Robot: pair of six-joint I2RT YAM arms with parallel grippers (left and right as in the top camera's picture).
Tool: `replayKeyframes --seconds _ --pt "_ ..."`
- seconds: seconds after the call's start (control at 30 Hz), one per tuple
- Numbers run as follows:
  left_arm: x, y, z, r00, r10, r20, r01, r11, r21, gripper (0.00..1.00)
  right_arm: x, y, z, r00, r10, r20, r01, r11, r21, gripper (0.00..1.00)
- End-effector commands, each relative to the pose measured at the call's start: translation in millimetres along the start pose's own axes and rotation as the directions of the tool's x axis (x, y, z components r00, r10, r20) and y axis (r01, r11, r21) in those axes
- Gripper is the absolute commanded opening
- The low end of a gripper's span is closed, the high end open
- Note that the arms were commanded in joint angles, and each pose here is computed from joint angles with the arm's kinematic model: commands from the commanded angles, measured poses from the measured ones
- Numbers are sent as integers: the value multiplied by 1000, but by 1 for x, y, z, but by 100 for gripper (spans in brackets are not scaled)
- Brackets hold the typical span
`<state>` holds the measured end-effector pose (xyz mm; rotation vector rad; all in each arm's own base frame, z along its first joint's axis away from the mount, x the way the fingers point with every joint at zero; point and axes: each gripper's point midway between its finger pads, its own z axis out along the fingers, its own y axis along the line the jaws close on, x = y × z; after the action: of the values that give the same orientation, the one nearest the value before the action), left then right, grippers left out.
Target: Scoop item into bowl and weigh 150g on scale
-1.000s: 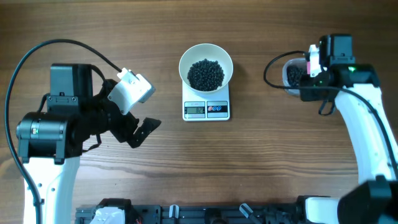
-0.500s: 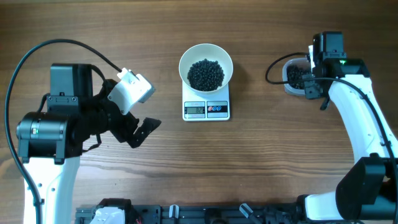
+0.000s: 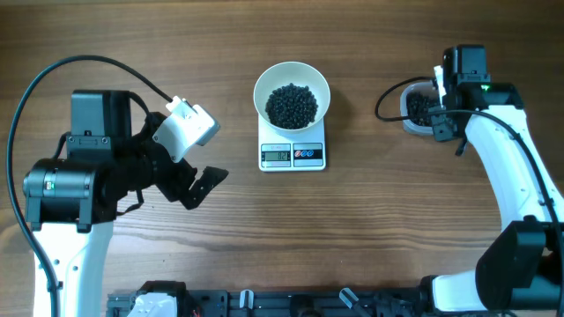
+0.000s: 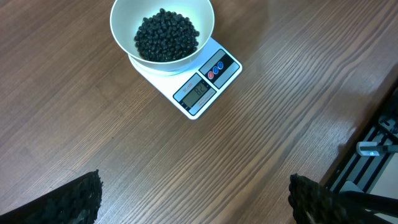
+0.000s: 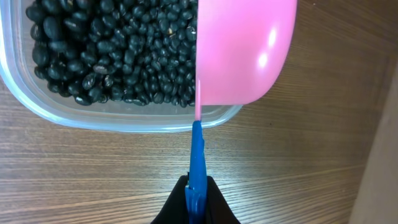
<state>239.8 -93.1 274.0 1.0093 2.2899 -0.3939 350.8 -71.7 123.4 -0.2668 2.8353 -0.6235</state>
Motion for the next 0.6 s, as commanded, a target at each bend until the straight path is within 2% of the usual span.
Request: replayKeyframes --seconds 0.0,0.57 --pt "-5 2 -4 1000 14 16 -14 1000 -6 100 4 10 19 997 -50 -58 49 999 -23 4" --pt "-5 2 -4 1000 14 16 -14 1000 -6 100 9 2 40 990 -59 -129 66 997 47 4"
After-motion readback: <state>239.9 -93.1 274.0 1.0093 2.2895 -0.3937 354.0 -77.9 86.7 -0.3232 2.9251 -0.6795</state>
